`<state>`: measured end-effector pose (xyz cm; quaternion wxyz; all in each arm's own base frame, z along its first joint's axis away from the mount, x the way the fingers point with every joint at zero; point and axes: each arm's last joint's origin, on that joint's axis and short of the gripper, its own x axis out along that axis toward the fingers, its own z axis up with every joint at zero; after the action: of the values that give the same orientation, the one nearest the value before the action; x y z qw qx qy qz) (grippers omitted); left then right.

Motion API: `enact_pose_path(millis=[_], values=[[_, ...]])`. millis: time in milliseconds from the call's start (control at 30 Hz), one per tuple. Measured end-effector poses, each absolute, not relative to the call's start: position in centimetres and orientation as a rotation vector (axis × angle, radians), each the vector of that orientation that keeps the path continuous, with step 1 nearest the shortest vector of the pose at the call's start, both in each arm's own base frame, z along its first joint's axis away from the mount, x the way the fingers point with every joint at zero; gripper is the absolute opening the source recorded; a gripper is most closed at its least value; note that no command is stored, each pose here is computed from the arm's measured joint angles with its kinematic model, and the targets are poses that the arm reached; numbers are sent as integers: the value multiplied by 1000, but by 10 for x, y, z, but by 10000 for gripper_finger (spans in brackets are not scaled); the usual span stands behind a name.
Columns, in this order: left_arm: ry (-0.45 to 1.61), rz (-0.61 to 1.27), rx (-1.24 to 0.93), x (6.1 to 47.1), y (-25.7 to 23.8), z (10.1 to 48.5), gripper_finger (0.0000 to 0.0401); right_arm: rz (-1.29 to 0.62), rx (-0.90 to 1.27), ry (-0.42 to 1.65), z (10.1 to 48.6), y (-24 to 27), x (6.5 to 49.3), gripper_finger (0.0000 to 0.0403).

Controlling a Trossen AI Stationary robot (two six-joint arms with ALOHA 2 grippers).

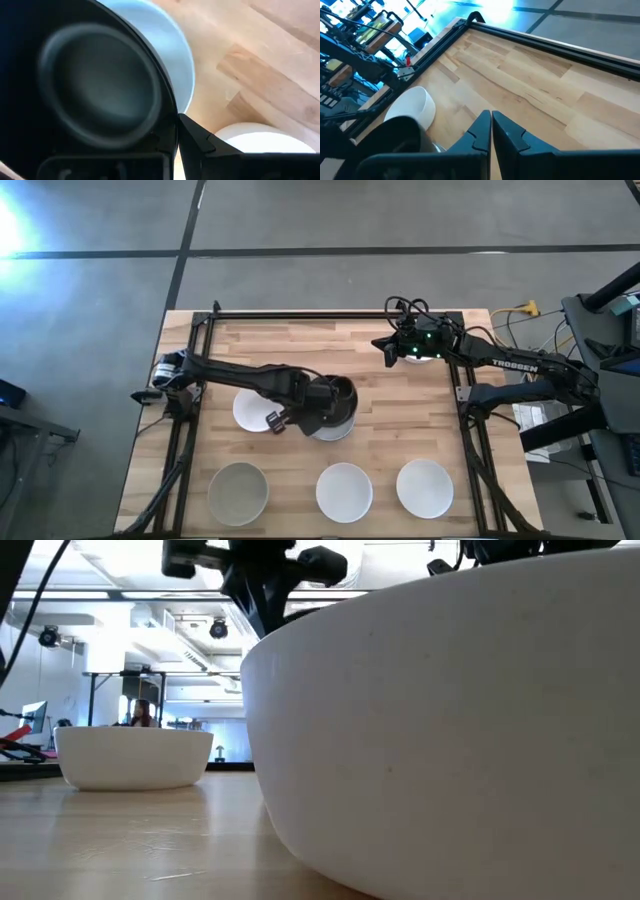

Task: Nest bowls inside each other
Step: Stack the black bowl on top of the white bowl

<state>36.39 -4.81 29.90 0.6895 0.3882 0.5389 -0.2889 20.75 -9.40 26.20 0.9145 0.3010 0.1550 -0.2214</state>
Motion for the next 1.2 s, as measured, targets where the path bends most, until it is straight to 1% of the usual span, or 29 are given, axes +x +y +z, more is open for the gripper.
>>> enact_pose_path(millis=[333,733,1000,1200], values=[[1168,-668,870,370,-58,292,0,-455,613,322,262,-94,207,9],[1254,-698,856,381,-60,266,0,-456,617,323,262,-94,207,9],[1292,-664,805,386,-60,255,0,-456,619,323,261,-94,207,9],[1302,-615,753,385,-60,257,6,-456,621,322,262,-94,207,9]])
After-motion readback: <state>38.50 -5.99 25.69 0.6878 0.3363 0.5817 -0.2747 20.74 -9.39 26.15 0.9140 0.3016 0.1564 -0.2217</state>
